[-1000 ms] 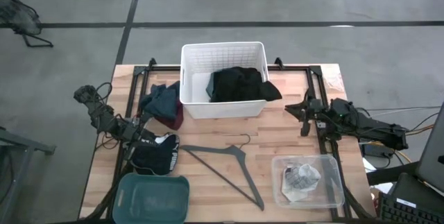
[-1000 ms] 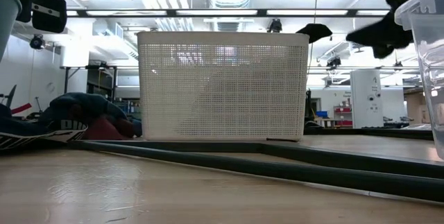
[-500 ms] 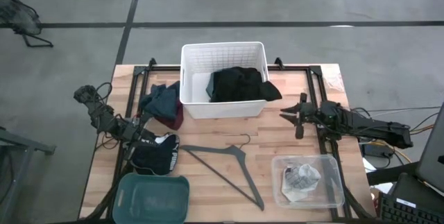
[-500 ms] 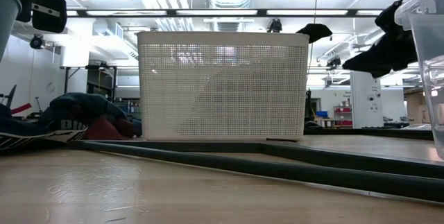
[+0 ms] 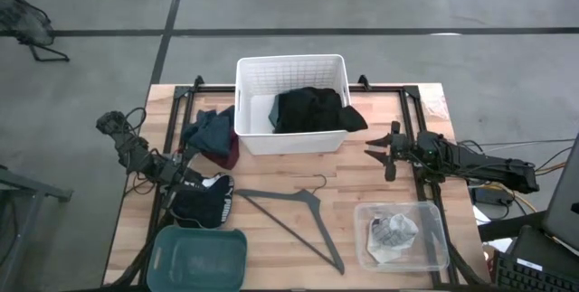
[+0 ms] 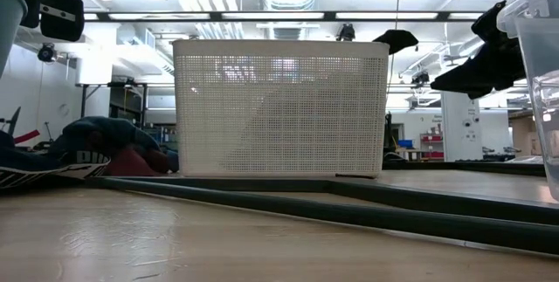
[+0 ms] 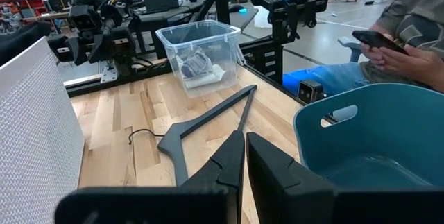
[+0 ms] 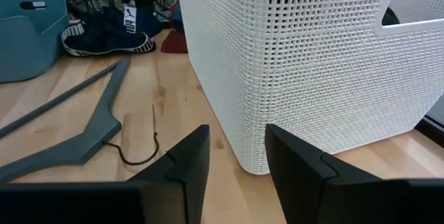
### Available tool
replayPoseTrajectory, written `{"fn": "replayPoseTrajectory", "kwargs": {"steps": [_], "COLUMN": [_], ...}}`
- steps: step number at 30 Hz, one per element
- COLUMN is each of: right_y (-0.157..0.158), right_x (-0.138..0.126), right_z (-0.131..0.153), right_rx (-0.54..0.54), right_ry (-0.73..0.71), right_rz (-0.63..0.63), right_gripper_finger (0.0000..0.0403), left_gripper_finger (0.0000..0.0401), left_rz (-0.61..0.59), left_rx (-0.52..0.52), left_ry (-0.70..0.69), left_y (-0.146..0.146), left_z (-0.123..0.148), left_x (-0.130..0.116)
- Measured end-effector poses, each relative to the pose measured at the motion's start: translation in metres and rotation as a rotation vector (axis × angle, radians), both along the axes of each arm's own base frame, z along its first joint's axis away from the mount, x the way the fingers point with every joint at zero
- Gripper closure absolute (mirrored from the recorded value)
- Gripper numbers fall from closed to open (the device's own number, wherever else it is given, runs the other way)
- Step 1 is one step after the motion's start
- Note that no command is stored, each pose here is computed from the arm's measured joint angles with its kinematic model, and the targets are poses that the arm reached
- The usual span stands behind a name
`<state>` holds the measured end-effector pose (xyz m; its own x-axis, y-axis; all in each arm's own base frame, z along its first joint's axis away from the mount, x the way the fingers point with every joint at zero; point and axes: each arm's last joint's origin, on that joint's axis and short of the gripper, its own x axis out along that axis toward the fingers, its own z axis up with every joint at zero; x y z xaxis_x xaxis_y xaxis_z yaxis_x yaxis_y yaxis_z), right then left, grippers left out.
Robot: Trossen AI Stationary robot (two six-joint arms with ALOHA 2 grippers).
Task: Pick & Place Cloths
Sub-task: Put the dark blue shorts into the dark green bin
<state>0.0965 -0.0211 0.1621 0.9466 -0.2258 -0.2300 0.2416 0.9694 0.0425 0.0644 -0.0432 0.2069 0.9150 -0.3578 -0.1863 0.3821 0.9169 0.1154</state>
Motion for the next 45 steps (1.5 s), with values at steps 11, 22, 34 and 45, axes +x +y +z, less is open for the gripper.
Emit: {"fn": "replayPoseTrajectory", "kwargs": {"steps": [11, 22, 34, 45], "right_y": [0.0000, 0.0000, 0.0000, 0.0000], "right_x": [0.0000, 0.0000, 0.0000, 0.0000], "right_z": [0.0000, 0.0003, 0.0003, 0.0004], "right_rx": [0.000, 0.000, -0.001, 0.001], "right_ry": [0.000, -0.001, -0.001, -0.001], "right_rz": [0.000, 0.000, 0.000, 0.000], "right_gripper_finger": [0.0233, 0.0207, 0.0192, 0.0191], "left_gripper_finger": [0.0378, 0.0378, 0.0378, 0.0378], "left_rz": [0.000, -0.001, 0.000, 0.000], "left_rx": [0.000, 0.000, 0.000, 0.000], "left_ry": [0.000, 0.000, 0.000, 0.000], "left_y": [0.0000, 0.0000, 0.0000, 0.0000], "left_z": [0.0000, 0.0000, 0.0000, 0.0000], "left_x": [0.0000, 0.0000, 0.0000, 0.0000]}}
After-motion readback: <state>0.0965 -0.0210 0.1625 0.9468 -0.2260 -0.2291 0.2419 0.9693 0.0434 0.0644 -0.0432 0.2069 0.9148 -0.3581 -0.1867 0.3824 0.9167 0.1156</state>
